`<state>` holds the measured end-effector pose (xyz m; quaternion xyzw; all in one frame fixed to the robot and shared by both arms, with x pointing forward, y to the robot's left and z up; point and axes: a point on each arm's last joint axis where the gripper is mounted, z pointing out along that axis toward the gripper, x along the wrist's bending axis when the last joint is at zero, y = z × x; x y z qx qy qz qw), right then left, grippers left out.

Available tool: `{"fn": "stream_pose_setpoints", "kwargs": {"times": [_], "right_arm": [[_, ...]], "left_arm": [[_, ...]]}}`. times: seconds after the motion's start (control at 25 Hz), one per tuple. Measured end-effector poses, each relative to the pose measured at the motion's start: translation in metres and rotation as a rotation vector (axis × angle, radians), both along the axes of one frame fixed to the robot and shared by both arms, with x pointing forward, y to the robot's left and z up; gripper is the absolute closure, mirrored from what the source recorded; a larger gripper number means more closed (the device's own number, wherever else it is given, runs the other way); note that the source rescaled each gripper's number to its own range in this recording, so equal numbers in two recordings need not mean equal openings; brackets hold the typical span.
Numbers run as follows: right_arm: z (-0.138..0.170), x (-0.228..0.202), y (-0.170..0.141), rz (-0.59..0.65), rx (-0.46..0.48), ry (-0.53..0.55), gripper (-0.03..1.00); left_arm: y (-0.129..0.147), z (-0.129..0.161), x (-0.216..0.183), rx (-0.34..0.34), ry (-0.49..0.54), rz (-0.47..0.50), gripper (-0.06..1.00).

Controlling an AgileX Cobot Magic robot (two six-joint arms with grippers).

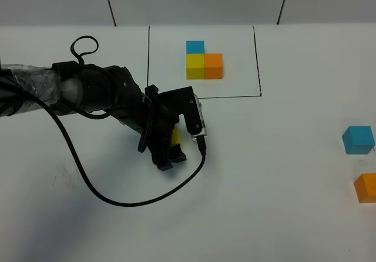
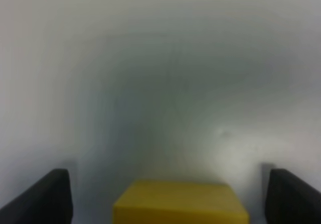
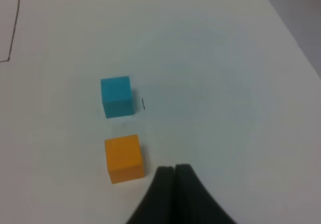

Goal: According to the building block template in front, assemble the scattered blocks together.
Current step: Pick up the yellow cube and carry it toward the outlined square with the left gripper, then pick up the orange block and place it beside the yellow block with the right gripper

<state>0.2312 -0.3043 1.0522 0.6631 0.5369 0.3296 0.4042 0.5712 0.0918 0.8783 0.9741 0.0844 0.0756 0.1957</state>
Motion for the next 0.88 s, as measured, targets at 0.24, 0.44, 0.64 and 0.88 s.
{"fn": "stream_pose_setpoints", "kwargs": {"times": [0.24,0.44,0.64,0.88], "right_arm": [[0.0,0.0,0.0,0.0,0.0,0.0,0.97],[0.0,0.0,0.0,0.0,0.0,0.0,0.97],[0.0,0.0,0.0,0.0,0.0,0.0,0.97],[0.0,0.0,0.0,0.0,0.0,0.0,0.97]], "left_arm": [[-0.005,0.012,-0.003,-0.015,-0.03,-0.012,0.12],[-0.008,0.04,-0.005,-0.05,-0.09,-0.017,0.12],[-0.009,0.066,-0.008,-0.085,-0.146,-0.022,0.12],[-0.008,0.078,-0.012,-0.096,-0.15,-0.035,0.39]]}}
